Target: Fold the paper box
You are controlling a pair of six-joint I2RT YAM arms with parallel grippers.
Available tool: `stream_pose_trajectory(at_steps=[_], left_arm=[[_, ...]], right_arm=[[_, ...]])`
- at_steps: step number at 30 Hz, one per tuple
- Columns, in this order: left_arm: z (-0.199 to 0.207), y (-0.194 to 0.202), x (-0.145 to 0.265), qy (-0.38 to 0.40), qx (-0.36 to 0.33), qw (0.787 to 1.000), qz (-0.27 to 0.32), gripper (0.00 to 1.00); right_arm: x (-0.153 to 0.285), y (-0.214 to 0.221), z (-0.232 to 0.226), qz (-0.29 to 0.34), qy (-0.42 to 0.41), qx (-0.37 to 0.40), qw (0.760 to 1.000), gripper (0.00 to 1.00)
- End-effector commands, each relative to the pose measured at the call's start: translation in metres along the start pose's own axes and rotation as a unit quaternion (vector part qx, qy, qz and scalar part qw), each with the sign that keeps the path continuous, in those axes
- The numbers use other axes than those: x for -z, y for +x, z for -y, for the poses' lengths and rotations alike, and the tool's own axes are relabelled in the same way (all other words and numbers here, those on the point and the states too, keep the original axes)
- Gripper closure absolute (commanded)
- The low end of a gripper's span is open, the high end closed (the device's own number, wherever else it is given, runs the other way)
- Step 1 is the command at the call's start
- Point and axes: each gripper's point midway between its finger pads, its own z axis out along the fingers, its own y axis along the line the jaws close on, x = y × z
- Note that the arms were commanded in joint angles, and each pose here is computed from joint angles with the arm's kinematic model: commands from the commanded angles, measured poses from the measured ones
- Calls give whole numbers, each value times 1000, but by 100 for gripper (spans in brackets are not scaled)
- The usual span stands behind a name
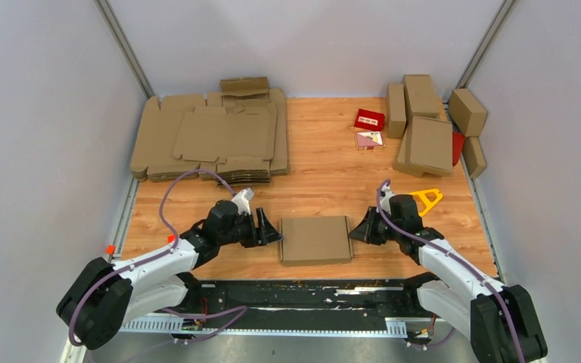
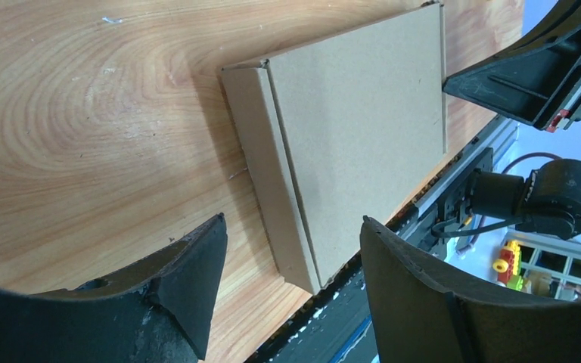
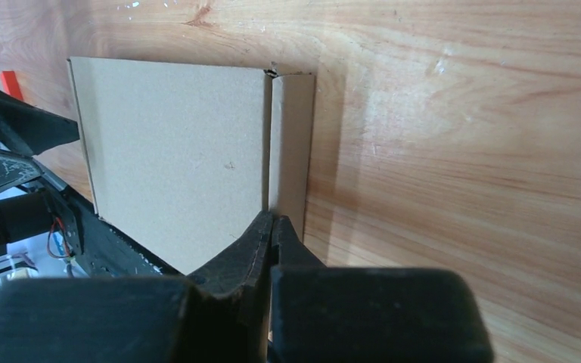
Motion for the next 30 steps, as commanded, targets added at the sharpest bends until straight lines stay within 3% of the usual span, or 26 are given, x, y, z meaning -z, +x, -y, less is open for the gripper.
stream_pose_trajectory(at_steps=[1,9,20,24,27,30], left_arm=[[3,-2,-3,19,18,999,19,27],[11,8,-18,49,37,998,0,27],[47,-2,-25,136,76,988,20,41],[56,-12,-19,149,72,985,42,49],[61,-19,-14,153,71,984,57,66],[65,-23,-10,159,69,983,66,74]], right_arm=[[-5,13,13,-16,11,-22,1000,100],[-7,15,18,-18,18,-24,999,100],[-6,14,17,-19,14,-23,999,100],[-3,12,11,-11,0,-16,1000,95],[1,7,6,2,-9,-11,1000,88],[5,4,0,14,-20,-8,1000,83]])
